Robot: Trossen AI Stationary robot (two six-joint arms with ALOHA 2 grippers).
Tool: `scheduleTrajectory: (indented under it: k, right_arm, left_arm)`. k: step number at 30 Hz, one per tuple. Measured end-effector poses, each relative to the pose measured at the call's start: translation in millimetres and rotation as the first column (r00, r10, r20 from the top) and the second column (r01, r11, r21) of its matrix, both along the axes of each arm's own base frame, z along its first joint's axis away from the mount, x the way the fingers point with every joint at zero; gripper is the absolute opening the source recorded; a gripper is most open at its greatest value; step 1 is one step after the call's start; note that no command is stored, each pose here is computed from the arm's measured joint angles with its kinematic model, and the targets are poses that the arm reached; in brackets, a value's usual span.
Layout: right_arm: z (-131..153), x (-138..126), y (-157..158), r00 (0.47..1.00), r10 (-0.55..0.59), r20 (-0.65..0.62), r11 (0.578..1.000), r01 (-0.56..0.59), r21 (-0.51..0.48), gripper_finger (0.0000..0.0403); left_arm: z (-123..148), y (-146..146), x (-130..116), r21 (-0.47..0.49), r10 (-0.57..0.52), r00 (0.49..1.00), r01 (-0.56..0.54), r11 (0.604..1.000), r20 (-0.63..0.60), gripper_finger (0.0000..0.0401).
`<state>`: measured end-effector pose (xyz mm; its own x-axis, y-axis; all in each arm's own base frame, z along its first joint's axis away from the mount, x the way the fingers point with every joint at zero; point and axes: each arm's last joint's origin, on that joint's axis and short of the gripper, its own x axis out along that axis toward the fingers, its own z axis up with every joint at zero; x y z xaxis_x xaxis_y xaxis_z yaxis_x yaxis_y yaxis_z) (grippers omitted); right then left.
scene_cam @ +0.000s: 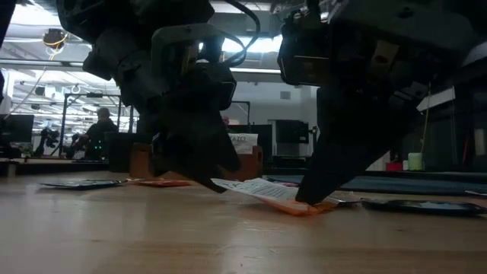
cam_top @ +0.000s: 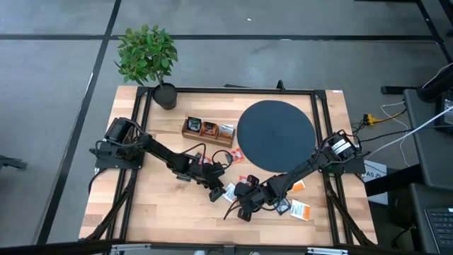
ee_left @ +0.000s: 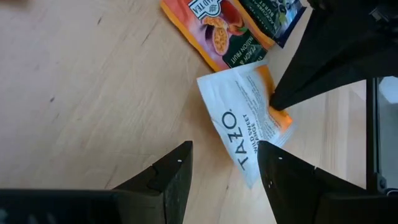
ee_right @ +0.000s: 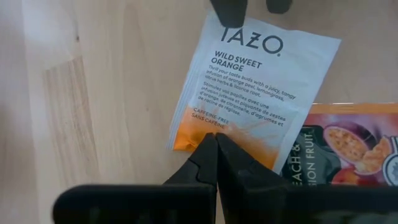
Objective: Pick & Place Tea
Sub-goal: Put the left white tea bag into the right section of the wooden organizer
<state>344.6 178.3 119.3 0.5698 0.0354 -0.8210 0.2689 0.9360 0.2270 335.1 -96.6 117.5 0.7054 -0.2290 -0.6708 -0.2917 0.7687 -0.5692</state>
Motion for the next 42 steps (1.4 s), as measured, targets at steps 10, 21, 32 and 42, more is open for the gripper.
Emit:
scheduleTrajectory:
  k: [10, 21, 32, 42]
  right_arm:
    - [0, 4, -7, 1.000, -0.003, 0.007, 1.000, 0.003, -0.009, 0.0003]
    - [1, 9, -14, 1.000, 0.000, 0.015, 1.000, 0.001, -0.014, 0.0003]
    - [1, 9, -14, 1.000, 0.001, 0.018, 1.000, -0.001, -0.012, 0.0003]
    - [12, 5, -15, 0.999, 0.044, 0.006, 0.999, -0.044, -0.013, 0.0003]
  left_arm:
    - [1, -1, 0, -0.017, -0.017, 1.000, 0.017, 1.000, 0.003, 0.0175]
    - [1, -1, 0, -0.016, -0.015, 1.000, 0.015, 1.000, 0.010, 0.0151]
    - [1, 0, 1, 0.016, -0.013, 1.000, 0.013, 1.000, 0.021, 0.0060]
    - [1, -1, 1, 0.050, -0.053, 0.998, 0.051, 0.997, 0.036, 0.0003]
